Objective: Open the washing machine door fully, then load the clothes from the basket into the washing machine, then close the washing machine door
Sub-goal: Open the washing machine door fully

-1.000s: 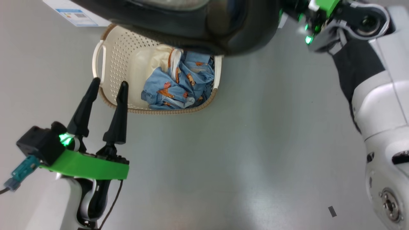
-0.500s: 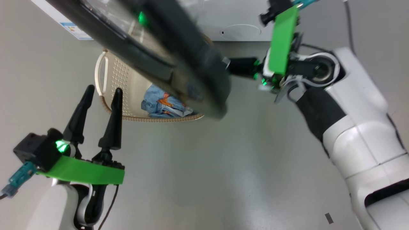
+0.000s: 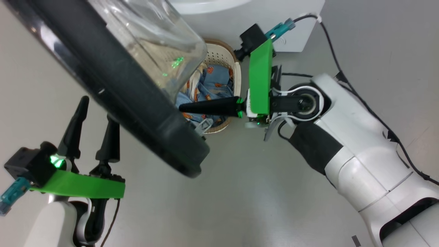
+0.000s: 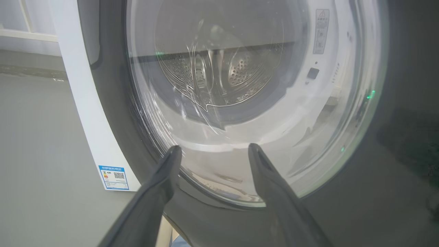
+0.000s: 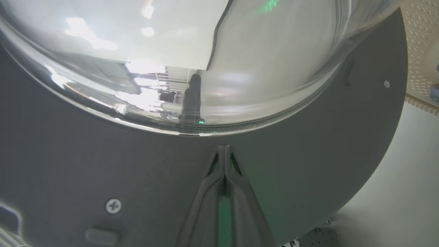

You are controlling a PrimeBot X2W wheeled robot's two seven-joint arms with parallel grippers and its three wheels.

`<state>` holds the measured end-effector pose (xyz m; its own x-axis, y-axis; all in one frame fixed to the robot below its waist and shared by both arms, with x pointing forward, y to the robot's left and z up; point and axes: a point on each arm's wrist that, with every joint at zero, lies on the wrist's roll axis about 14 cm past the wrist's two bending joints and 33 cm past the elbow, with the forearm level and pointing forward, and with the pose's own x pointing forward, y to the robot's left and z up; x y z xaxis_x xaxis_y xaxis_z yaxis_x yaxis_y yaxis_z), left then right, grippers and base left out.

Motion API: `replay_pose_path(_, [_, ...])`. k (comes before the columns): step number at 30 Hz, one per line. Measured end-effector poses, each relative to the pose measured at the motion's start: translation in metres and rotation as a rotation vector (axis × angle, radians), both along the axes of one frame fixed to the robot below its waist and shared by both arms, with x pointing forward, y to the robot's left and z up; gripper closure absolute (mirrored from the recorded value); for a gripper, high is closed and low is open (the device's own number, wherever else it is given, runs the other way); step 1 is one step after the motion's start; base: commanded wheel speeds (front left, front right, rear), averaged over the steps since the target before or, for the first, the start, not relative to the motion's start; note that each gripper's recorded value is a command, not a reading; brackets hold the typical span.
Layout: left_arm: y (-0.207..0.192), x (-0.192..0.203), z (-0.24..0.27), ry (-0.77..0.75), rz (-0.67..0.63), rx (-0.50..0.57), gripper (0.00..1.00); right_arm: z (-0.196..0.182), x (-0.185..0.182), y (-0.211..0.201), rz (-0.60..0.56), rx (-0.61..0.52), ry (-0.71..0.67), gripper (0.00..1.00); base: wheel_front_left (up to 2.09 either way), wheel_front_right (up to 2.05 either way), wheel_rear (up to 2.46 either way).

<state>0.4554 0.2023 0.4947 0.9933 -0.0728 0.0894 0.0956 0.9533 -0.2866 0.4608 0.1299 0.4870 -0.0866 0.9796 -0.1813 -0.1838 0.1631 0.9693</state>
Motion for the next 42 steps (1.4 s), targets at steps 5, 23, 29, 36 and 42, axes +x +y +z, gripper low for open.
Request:
replay_pose_path(5, [0.002, -0.001, 0.001, -0.002, 0.01, 0.002, 0.0, 0.0, -0.012, 0.008, 0.023, 0.004, 0.018, 1.0, 0.0, 0.0, 0.0])
replay_pose_path(23, [0.013, -0.015, 0.001, 0.008, 0.049, 0.006, 0.0, 0.007, -0.028, 0.006, -0.037, 0.02, 0.054, 1.0, 0.0, 0.0, 0.0])
replay_pose_path(29, [0.012, -0.024, 0.006, 0.001, 0.045, 0.019, 0.0, 0.007, -0.029, -0.015, -0.128, 0.024, 0.064, 1.0, 0.0, 0.0, 0.0])
replay_pose_path(36, [0.009, -0.033, 0.007, 0.002, 0.039, 0.021, 0.0, 0.011, -0.039, -0.039, -0.215, 0.044, 0.085, 1.0, 0.0, 0.0, 0.0])
replay_pose_path(42, [0.003, -0.037, 0.008, 0.001, 0.024, 0.019, 0.0, 0.019, -0.046, -0.055, -0.279, 0.072, 0.084, 1.0, 0.0, 0.0, 0.0])
